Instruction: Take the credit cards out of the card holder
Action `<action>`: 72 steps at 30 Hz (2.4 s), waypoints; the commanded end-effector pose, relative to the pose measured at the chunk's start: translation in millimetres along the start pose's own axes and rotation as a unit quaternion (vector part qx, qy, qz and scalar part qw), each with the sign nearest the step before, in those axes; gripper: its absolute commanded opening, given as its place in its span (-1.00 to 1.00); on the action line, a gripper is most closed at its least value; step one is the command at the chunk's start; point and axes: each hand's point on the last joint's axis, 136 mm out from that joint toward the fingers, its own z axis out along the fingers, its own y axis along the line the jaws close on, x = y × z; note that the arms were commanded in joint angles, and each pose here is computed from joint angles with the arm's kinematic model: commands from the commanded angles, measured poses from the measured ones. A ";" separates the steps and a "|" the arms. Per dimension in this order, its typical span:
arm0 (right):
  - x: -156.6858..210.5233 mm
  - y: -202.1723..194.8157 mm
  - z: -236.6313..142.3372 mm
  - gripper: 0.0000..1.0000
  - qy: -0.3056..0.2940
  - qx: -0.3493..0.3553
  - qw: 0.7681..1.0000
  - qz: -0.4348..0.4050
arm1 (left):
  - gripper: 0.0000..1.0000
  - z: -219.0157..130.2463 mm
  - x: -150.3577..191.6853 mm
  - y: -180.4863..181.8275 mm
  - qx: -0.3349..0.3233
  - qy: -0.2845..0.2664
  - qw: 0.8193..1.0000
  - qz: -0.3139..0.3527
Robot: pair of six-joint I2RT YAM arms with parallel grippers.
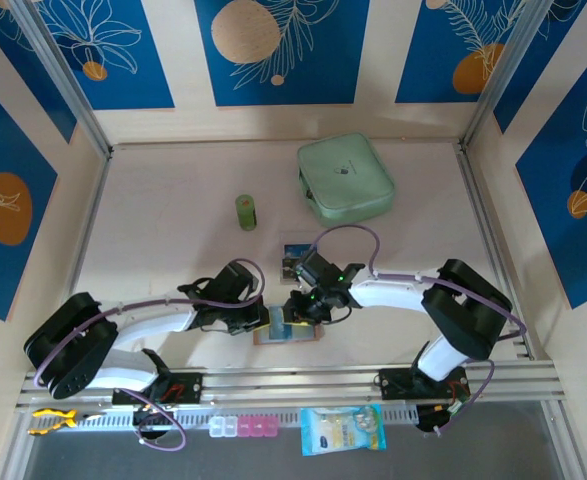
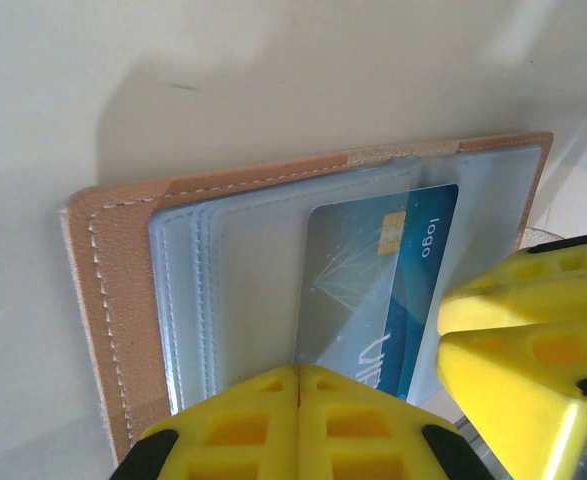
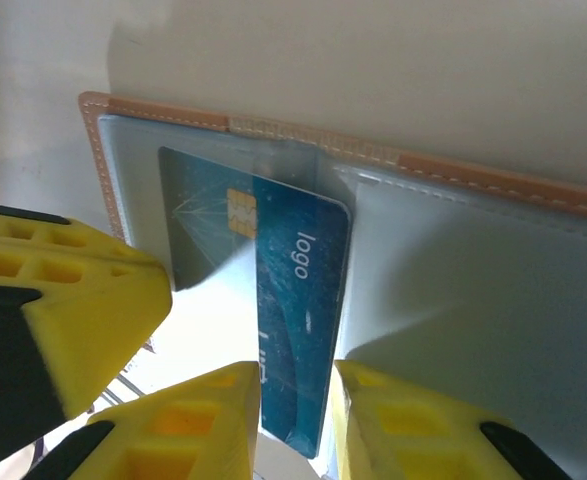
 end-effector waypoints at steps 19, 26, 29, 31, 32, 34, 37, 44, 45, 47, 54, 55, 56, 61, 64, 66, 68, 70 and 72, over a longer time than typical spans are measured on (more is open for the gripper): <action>4.5 6.5 8.2 -0.61 0.019 -0.041 0.999 0.013 | -0.95 4.2 5.5 10.8 -0.018 0.008 1.000 0.002; 4.4 9.2 12.0 -0.61 0.027 -0.058 0.998 0.019 | -0.95 4.0 5.5 10.8 -0.018 0.009 1.000 0.002; 4.4 9.1 13.6 -0.62 0.029 -0.058 0.998 0.020 | -0.95 3.5 5.7 10.8 -0.018 0.008 1.000 0.003; 4.5 8.8 14.2 -0.62 0.030 -0.058 0.998 0.020 | -0.95 3.2 5.5 10.8 -0.018 0.008 1.000 0.002; 4.5 8.9 14.6 -0.62 0.030 -0.058 0.998 0.020 | -0.95 2.9 5.6 10.7 -0.017 0.007 1.000 0.002; 4.6 8.5 15.4 -0.62 0.031 -0.059 0.998 0.021 | -0.95 3.1 6.0 11.1 -0.018 0.008 1.000 0.002; 5.6 7.3 17.3 -0.61 0.034 -0.058 0.997 0.021 | -0.95 3.3 6.0 10.8 -0.018 0.008 1.000 0.002; 5.8 6.4 16.4 -0.76 0.030 -0.061 0.997 0.023 | -0.95 2.5 5.5 10.6 -0.020 0.008 1.000 0.003; 5.1 6.4 14.9 -0.78 0.027 -0.060 0.998 0.022 | -0.96 2.1 5.3 10.2 -0.019 0.007 1.000 0.003; 4.2 6.5 11.2 -0.81 0.021 -0.061 0.998 0.021 | -0.96 1.7 5.4 10.9 -0.020 0.006 1.000 0.002; 3.7 2.2 3.2 -0.88 0.011 -0.059 0.998 0.021 | -0.95 -1.5 5.4 11.7 -0.023 0.003 1.000 0.002; 3.5 2.4 2.3 -0.89 0.010 -0.060 0.998 0.021 | -0.95 -2.2 5.1 11.2 -0.023 0.002 1.000 0.003; 3.6 2.7 1.5 -0.89 0.010 -0.061 0.998 0.020 | -0.95 -3.0 5.0 10.5 -0.022 0.001 1.000 0.003; 3.9 5.8 1.0 -0.82 0.014 -0.069 0.997 0.018 | -0.81 -13.7 0.7 4.5 -0.019 -0.018 1.000 0.009; 4.0 8.3 1.0 -0.72 0.015 -0.074 0.997 0.016 | -0.79 -20.8 -2.1 5.2 -0.030 -0.029 0.999 0.016; 3.6 10.5 1.1 -0.69 0.014 -0.077 0.997 0.014 | -0.81 -21.4 -2.0 6.6 -0.034 -0.028 0.999 0.019; 3.8 10.9 2.0 -0.67 0.015 -0.078 0.997 0.014 | -0.87 -17.8 0.1 9.0 -0.036 -0.021 0.999 0.018; 3.4 12.3 3.0 -0.64 0.016 -0.080 0.997 0.013 | -0.91 -13.1 1.7 11.7 -0.039 -0.013 0.999 0.015; 2.6 12.7 4.0 -0.64 0.017 -0.080 0.997 0.014 | -0.94 -9.7 3.4 15.4 -0.046 -0.006 0.999 0.011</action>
